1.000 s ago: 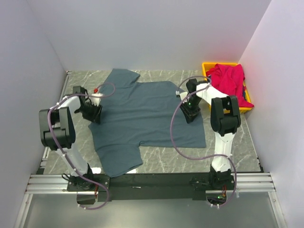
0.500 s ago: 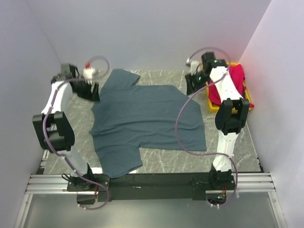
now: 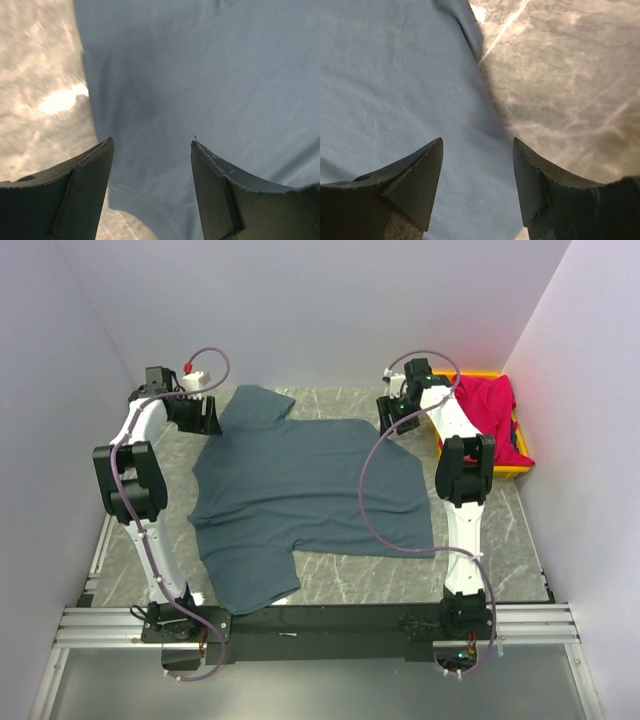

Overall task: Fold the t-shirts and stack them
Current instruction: Flatten the tshirt out

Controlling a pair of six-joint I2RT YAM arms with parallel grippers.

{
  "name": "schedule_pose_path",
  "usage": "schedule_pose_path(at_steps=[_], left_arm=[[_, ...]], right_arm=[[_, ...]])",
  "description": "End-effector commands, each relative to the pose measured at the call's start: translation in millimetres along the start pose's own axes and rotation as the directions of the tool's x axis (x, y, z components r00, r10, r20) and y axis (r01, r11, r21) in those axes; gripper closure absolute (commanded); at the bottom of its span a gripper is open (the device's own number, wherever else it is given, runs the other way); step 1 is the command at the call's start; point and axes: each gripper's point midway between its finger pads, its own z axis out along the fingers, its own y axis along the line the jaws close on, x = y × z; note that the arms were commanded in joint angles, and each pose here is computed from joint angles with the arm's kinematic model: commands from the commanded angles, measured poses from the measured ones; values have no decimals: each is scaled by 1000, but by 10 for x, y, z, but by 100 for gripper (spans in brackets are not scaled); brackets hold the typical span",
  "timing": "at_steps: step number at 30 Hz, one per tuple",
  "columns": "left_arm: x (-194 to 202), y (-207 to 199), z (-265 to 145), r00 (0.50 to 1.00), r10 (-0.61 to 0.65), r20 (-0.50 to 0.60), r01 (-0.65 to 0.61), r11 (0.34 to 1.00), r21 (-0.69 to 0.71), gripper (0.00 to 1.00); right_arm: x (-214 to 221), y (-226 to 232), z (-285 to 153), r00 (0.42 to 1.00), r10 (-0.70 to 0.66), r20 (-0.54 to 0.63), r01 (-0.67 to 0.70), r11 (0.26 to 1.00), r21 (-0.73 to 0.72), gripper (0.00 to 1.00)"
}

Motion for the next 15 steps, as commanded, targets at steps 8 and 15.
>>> schedule_pose_path(at_steps=[8, 15], left_arm=[[56, -120, -168, 999, 42, 23, -42, 999, -14, 30], [54, -131, -168, 999, 32, 18, -32, 999, -12, 31]], right_arm=[[-43, 28, 330, 999, 36, 14, -35, 998, -46, 37], [-30, -4, 380, 1000, 31, -1, -31, 999, -39, 62]])
